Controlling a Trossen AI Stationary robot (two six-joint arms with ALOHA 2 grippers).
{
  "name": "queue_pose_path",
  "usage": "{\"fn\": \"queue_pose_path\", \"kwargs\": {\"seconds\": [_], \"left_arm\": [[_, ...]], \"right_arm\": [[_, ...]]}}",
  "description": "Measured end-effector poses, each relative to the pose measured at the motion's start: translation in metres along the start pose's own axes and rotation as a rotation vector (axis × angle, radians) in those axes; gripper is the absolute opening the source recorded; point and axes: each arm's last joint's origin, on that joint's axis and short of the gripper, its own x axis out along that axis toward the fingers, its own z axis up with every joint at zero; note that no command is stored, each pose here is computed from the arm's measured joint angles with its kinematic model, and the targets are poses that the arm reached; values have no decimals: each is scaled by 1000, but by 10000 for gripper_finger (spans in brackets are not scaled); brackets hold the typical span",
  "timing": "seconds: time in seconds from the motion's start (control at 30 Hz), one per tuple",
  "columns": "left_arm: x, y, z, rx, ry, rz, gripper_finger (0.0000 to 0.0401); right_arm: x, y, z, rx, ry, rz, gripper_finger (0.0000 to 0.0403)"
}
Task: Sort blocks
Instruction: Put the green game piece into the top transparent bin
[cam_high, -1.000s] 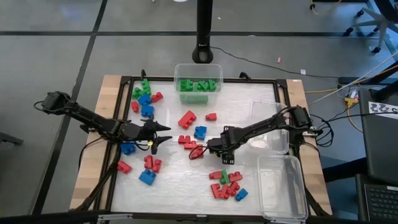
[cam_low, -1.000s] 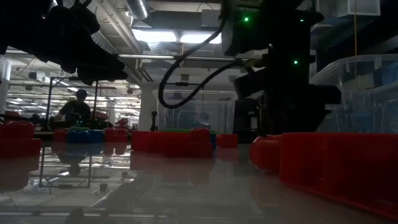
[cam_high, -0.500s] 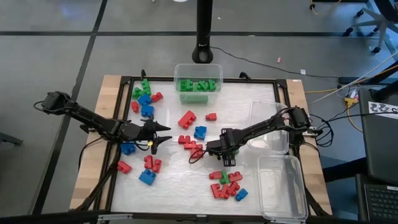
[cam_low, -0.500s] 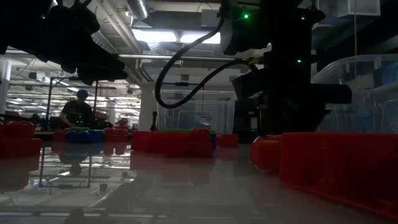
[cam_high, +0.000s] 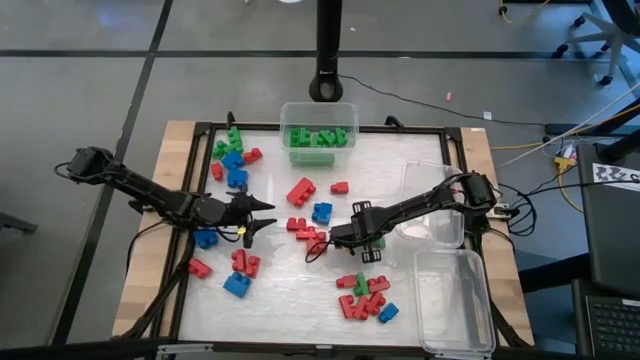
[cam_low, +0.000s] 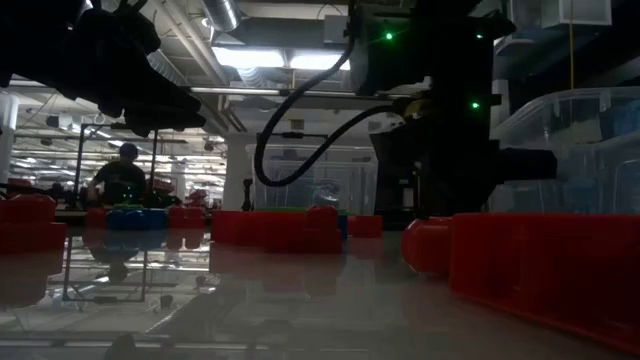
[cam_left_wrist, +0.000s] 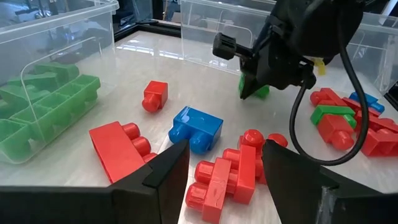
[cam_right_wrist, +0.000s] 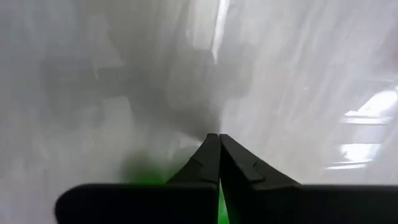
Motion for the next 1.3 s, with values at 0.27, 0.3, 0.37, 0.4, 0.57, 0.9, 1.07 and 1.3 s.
{"fn": "queue_pose_path", "kwargs": {"seconds": [0.27,0.3,0.37,0.4,0.57,0.9,1.07,1.3], "left_arm": [[0,0,0,3,0,0,188],[0,0,0,3,0,0,188],[0,0,0,2,0,0,188],[0,0,0,1,0,0,188],[0,0,0,0,0,0,188],[0,0,0,-3,3,0,188],[0,0,-1,0,9,0,188],[0,0,-1,0,8,0,188]], "right_arm": [[-25,-6,5,-38,29,-51,4],[-30,-7,6,-37,38,-55,4],[-40,-9,6,-14,64,-55,12],[-44,-10,4,-2,84,-41,20],[-52,-7,-1,14,148,109,108],[-31,6,-6,15,230,170,388],[-21,7,-10,10,242,140,354],[-17,6,-13,4,250,76,329]]}}
